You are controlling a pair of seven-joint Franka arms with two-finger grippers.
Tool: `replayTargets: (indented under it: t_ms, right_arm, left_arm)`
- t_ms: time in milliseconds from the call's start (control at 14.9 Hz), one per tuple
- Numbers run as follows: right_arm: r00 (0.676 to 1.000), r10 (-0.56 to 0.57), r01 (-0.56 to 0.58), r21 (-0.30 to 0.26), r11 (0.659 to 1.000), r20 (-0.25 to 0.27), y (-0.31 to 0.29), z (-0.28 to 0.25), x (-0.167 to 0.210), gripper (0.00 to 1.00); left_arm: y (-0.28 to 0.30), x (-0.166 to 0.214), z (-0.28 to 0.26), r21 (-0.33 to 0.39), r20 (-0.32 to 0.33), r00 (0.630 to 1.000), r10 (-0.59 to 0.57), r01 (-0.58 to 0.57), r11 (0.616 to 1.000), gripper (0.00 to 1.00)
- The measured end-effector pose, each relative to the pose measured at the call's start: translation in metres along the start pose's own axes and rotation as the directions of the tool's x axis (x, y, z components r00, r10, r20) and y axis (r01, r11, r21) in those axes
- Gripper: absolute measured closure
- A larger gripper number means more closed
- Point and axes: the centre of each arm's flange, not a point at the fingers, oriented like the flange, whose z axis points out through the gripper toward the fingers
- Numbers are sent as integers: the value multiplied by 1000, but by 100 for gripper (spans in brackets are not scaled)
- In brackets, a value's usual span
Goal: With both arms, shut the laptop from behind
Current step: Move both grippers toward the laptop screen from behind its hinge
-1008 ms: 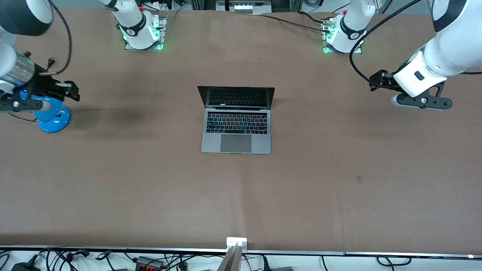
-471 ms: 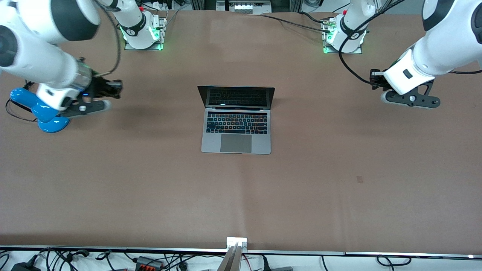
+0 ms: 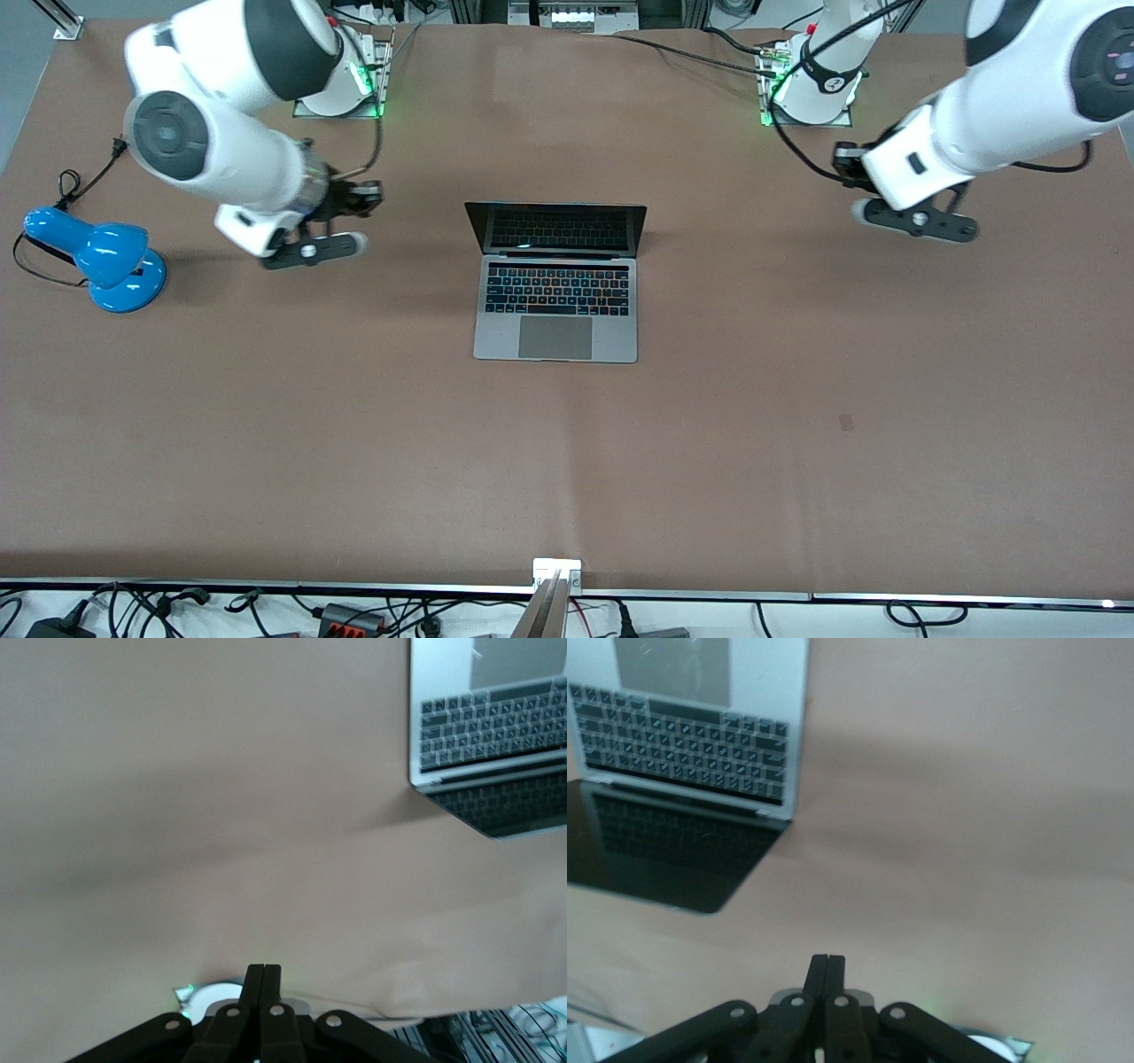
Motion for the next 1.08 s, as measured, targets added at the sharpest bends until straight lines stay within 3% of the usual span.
replayTargets:
  t_ms: [202,403,605,807,1076]
  right_arm:
    - [998,-31,32,-11,999,60,-30,31,3,99]
    - [994,-18,22,-31,999,108,-65,63,3,99]
    - [991,0,1,-7,1000,137,-89,77,-2,99]
    - [988,-6,7,-8,1000,152,-95,85,-3,99]
    - [984,4,-4,1,1000,177,-101,104,4,99]
  left_arm:
    - [55,-5,26,-2,34,999,21,-21,1000,99]
    - [121,-8,69,-9,4,1000,30,-30,1000,99]
    - [194,-37,112,-2,3,999,44,-44,999,99]
    - [227,-62,137,22,6,997,82,-82,996,99]
    - [234,-61,173,11,-56,997,58,-57,998,99]
